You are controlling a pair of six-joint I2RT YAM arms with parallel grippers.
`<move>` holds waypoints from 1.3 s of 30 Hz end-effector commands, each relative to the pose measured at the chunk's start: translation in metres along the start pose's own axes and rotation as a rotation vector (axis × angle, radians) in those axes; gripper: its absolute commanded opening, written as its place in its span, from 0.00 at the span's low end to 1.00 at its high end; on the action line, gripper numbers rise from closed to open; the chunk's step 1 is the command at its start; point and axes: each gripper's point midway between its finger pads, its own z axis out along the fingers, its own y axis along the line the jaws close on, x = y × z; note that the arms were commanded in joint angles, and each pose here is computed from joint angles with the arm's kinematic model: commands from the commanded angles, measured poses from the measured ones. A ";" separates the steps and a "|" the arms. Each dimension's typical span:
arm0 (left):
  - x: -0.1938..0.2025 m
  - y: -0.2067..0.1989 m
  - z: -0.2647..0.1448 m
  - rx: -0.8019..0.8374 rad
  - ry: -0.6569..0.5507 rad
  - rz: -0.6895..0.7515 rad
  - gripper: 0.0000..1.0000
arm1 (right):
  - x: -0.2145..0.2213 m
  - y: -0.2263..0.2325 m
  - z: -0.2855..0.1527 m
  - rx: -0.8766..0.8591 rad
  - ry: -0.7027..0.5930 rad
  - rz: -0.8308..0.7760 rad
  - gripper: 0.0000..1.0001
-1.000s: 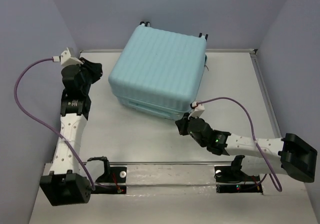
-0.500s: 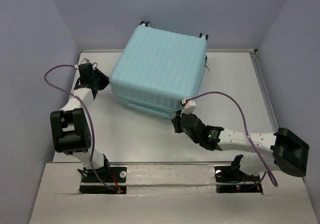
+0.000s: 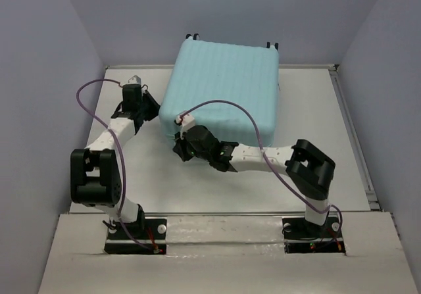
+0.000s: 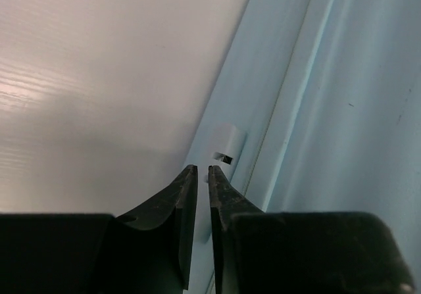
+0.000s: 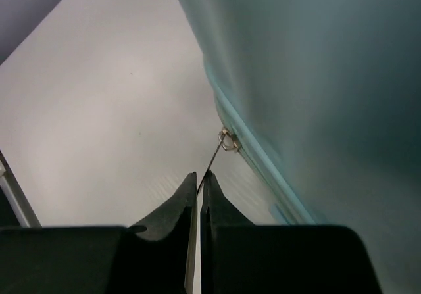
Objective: Pack the luggage
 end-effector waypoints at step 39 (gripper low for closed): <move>0.071 -0.053 -0.092 0.227 -0.088 0.112 0.24 | -0.144 -0.400 -0.247 0.700 -0.207 0.424 0.07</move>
